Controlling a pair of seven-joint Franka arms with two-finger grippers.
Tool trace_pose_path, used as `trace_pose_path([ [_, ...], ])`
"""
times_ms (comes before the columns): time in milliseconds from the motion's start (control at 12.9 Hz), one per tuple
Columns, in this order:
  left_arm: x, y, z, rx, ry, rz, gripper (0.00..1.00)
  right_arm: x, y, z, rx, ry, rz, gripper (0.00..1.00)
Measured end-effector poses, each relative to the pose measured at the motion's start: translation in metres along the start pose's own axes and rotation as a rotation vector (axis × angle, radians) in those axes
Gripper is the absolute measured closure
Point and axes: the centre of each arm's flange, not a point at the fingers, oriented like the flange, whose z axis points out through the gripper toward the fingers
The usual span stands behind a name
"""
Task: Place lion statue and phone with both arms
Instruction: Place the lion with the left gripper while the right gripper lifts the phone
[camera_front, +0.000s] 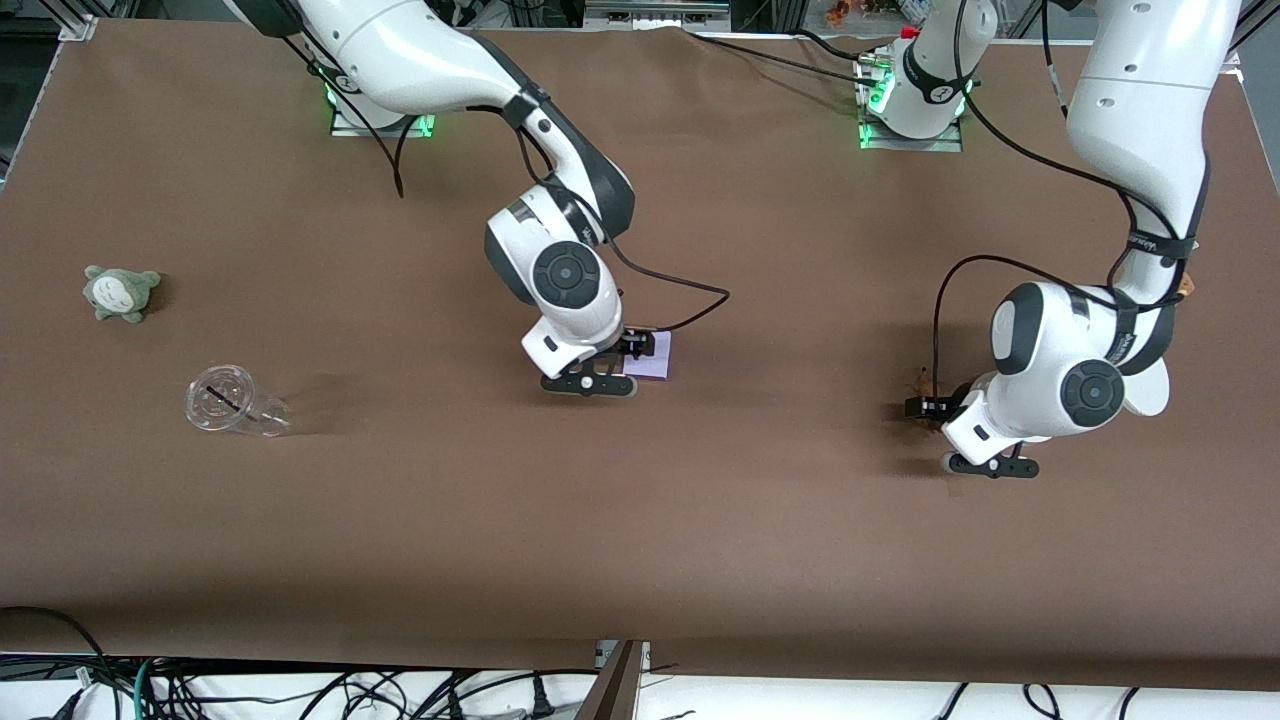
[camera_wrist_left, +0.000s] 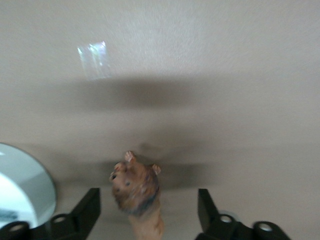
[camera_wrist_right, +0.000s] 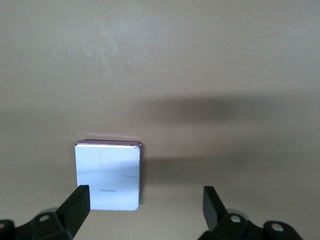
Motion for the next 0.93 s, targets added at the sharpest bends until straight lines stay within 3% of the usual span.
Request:
trace_pose_path([
  [78, -0.002, 0.001, -0.024, 0.003, 0.008, 0.002, 0.0, -0.003, -0.005, 0.009, 0.001, 0.002, -0.007, 0.0],
  [233, -0.009, 0.006, -0.083, 0.013, 0.017, 0.01, 0.0, -0.006, -0.012, 0.021, 0.008, 0.01, 0.0, 0.0],
  [466, -0.024, 0.016, -0.181, 0.091, 0.032, 0.048, 0.0, -0.015, -0.025, 0.039, 0.001, 0.029, 0.01, 0.0],
  [933, -0.062, 0.015, -0.321, 0.109, 0.114, 0.024, 0.0, -0.024, -0.051, 0.076, 0.002, 0.06, 0.032, 0.0],
])
